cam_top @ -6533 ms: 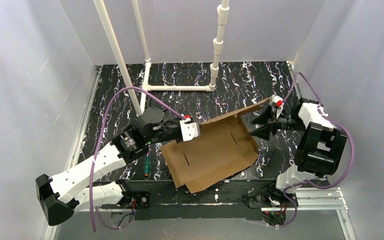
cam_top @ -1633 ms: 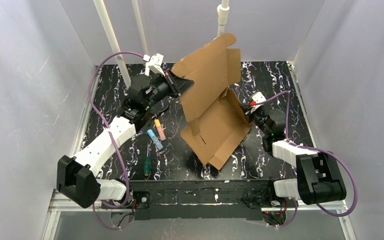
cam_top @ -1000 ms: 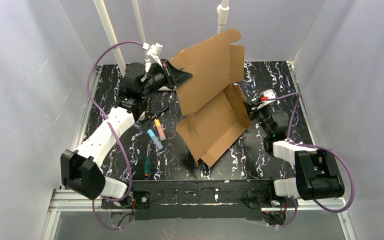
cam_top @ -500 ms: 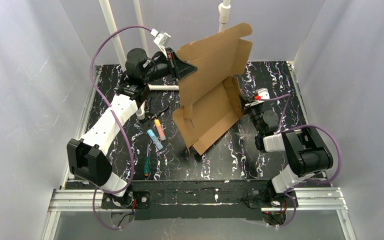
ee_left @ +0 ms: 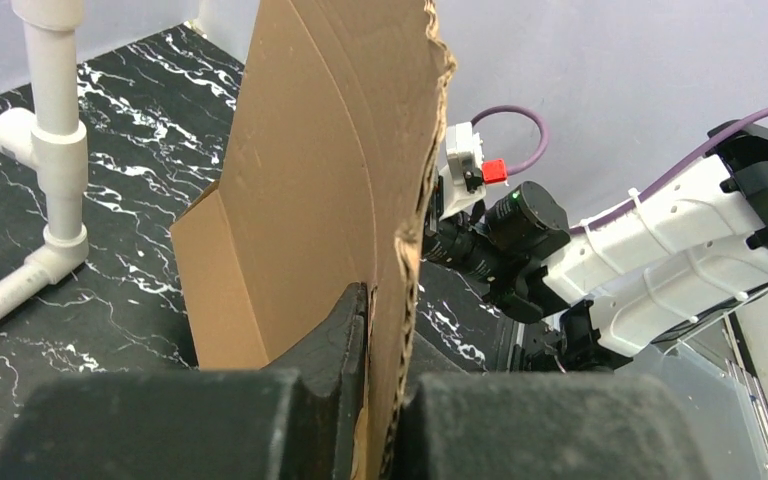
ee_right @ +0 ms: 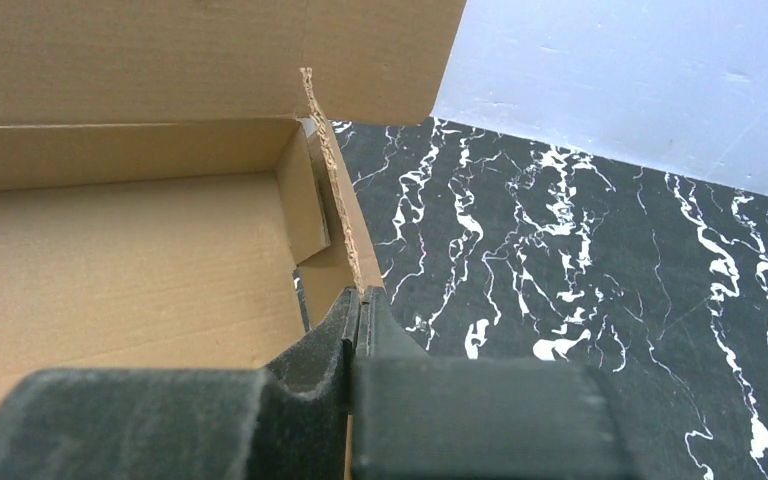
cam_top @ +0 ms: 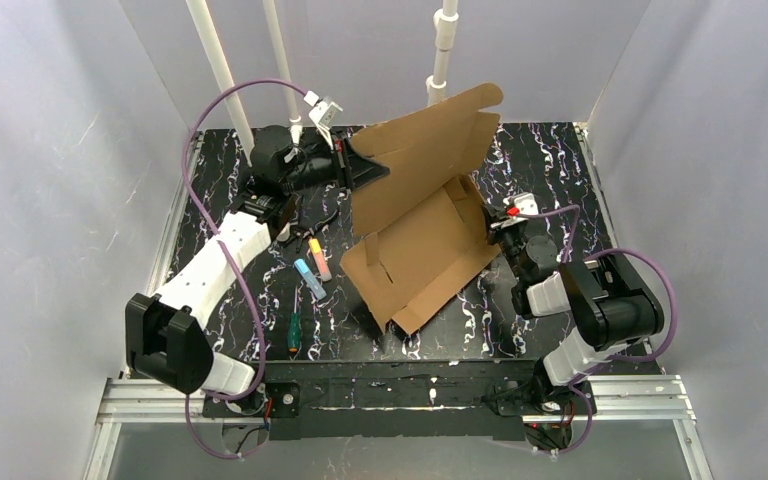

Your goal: Fold the paper box

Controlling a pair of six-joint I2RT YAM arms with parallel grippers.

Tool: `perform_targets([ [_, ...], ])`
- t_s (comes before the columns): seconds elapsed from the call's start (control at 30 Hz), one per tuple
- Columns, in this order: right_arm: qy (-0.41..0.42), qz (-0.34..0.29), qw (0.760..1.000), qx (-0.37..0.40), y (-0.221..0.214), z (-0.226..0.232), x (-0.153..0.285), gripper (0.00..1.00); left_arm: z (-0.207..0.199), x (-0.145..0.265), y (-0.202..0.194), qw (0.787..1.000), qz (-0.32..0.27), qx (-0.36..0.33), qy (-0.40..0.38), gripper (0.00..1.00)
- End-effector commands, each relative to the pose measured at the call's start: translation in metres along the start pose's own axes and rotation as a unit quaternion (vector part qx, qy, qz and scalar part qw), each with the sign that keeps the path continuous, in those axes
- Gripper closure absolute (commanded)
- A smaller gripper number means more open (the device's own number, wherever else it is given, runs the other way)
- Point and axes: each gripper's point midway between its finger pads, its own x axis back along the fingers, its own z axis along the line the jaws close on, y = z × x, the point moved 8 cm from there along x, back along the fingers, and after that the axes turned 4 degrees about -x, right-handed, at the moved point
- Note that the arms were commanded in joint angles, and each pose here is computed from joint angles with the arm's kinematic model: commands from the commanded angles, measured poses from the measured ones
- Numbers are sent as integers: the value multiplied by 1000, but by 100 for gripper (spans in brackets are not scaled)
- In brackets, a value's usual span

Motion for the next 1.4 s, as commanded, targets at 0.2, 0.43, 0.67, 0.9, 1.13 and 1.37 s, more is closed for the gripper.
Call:
perform_targets([
  [0.2,57,-137,987,54,53,11,6,99,-29,12,7,999,-5,-30,-43,100],
  [0.43,96,-8,993,68,64,10,-26,71,-39,15,28,996,-24,-64,-53,100],
  [0.67,133,114,978,117,64,3,-56,71,-43,16,31,996,-27,-69,-59,100],
  [0.9,142,166,965,148,87,0,-49,56,-42,18,36,995,-38,-79,-42,100],
  [1.13,197,242,938,147,101,-11,-30,48,-40,17,37,995,-43,-85,-31,100],
  [1.37,211,291,927,107,106,-54,-22,33,-44,22,38,995,-48,-84,-20,100],
])
